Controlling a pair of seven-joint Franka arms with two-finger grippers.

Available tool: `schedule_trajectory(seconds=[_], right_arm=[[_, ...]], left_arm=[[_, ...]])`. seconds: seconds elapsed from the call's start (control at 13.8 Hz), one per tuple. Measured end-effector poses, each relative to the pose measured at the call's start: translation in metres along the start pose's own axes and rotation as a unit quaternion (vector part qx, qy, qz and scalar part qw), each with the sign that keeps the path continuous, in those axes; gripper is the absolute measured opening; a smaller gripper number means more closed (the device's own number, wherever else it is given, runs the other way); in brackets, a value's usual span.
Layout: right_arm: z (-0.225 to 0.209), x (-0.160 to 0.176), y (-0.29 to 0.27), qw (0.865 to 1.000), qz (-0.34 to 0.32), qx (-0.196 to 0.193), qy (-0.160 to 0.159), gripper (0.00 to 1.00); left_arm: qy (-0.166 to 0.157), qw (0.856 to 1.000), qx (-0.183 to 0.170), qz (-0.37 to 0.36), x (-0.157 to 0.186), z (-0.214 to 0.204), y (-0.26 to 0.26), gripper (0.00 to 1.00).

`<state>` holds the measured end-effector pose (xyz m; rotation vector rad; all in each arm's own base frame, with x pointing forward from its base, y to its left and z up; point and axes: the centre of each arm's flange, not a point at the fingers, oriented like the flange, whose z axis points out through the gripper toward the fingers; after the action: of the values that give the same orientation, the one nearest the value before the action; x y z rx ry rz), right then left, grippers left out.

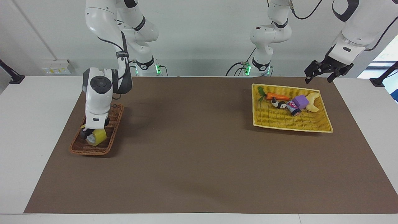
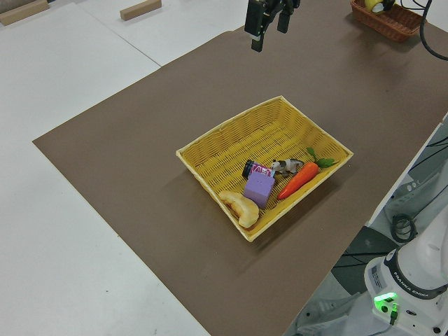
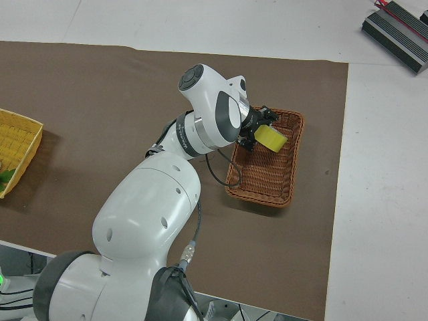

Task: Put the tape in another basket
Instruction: 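Lower the tape into the brown basket with the right gripper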

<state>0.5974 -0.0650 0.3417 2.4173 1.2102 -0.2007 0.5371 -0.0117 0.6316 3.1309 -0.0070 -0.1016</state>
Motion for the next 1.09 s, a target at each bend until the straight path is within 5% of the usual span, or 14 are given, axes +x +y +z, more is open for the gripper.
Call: schedule_trajectory(seconds=[0.22,0.58,0.87,1.09], right_arm=[[0.001,-0.002,0.001,1.000,0.008,0.006,0.003,0.43],[-0.002,-0.012,0.003,0.989,0.102,0.093,0.048,0.96],[-0.018,-0.014,-0.002,0.969,0.182,0.155,0.057,1.00],[-0.027,-0.014,-0.007,0.936,0.254,0.228,0.082,1.00]], left_arm=[[0.000,1.000,0.000,0.000,0.000,0.000,0.000,1.00],[0.000,1.000,0.000,0.000,0.000,0.000,0.000,1.00],[0.000,1.000,0.000,0.000,0.000,0.000,0.000,1.00],[0.000,1.000,0.000,0.000,0.000,0.000,0.000,1.00]])
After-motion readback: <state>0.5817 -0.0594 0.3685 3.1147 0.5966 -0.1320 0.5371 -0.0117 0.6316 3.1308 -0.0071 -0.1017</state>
